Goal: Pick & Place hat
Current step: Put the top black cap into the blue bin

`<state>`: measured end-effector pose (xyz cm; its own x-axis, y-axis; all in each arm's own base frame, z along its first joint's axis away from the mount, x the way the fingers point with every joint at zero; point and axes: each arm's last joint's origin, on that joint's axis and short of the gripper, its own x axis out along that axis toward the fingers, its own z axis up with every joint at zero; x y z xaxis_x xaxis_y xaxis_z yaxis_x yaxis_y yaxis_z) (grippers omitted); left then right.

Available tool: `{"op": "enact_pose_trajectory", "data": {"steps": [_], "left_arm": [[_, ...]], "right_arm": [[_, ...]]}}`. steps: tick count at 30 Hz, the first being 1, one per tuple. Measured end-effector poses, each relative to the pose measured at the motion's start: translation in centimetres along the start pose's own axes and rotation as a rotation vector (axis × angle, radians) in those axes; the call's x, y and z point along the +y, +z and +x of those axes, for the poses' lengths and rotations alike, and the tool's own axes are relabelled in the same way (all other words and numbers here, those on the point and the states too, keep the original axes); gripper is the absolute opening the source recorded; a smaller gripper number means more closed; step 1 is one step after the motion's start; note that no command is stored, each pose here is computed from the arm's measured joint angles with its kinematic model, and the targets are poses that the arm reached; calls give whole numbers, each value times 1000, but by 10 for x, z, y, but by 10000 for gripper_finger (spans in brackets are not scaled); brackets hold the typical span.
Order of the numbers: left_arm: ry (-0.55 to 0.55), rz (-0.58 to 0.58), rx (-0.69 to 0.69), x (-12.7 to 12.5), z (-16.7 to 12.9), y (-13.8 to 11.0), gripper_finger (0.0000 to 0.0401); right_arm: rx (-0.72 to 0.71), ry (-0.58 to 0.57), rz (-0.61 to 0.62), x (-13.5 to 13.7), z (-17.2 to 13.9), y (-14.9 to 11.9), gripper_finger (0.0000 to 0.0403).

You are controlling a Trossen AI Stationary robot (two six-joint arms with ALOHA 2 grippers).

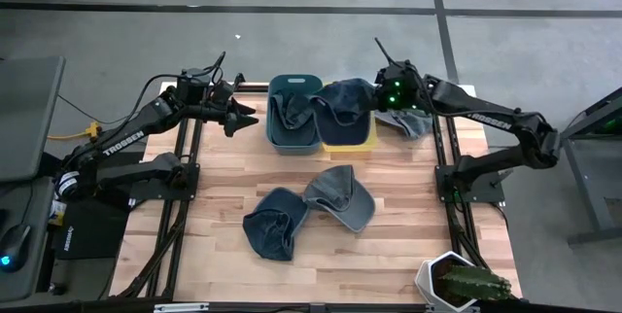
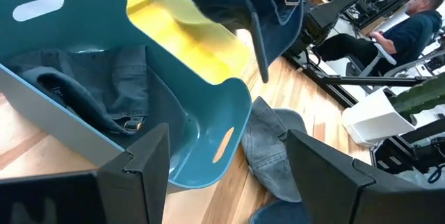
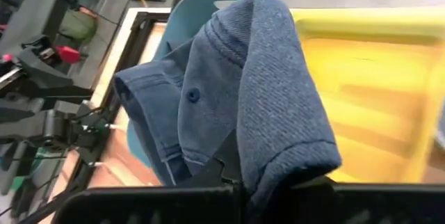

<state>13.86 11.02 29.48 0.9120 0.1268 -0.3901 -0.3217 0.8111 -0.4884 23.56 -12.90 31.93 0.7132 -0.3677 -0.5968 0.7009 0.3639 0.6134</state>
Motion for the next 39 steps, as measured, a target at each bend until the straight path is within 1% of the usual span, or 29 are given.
{"op": "enact_pose_trajectory", "data": {"steps": [5, 11, 13, 15, 17, 19, 21, 27, 30, 34, 37, 39], "left_arm": [[19, 2, -6, 1, 0, 0, 232], [22, 2, -19, 0, 0, 1, 232], [14, 4, -43, 0, 0, 4, 232], [18, -23, -69, -1, 0, 6, 232], [46, -53, -109, -1, 0, 10, 232], [80, -50, -150, 0, -1, 13, 232], [87, -69, -188, -1, -1, 16, 232], [49, -161, -269, -3, -2, 24, 232], [25, -247, -284, -1, 4, 28, 232], [-14, -342, -320, 5, 16, 35, 232], [-60, -361, -365, 6, 21, 42, 234], [-97, -377, -381, 7, 25, 46, 243]], "right_arm": [[8, 32, -1, 2, 11, 1, 3], [-12, 54, -14, 4, 11, 3, 3], [-21, 70, -23, 6, 11, 4, 3], [-30, 83, -26, 7, 11, 5, 3], [-40, 95, -30, 8, 11, 6, 3], [-58, 117, -40, 10, 11, 8, 3], [-77, 140, -55, 12, 10, 10, 3], [-143, 164, -111, 16, 9, 14, 3], [-176, 219, -140, 21, 13, 18, 3], [-163, 243, -165, 22, 25, 18, 3], [-140, 252, -182, 21, 36, 17, 3], [-127, 259, -198, 21, 41, 16, 3]]}}
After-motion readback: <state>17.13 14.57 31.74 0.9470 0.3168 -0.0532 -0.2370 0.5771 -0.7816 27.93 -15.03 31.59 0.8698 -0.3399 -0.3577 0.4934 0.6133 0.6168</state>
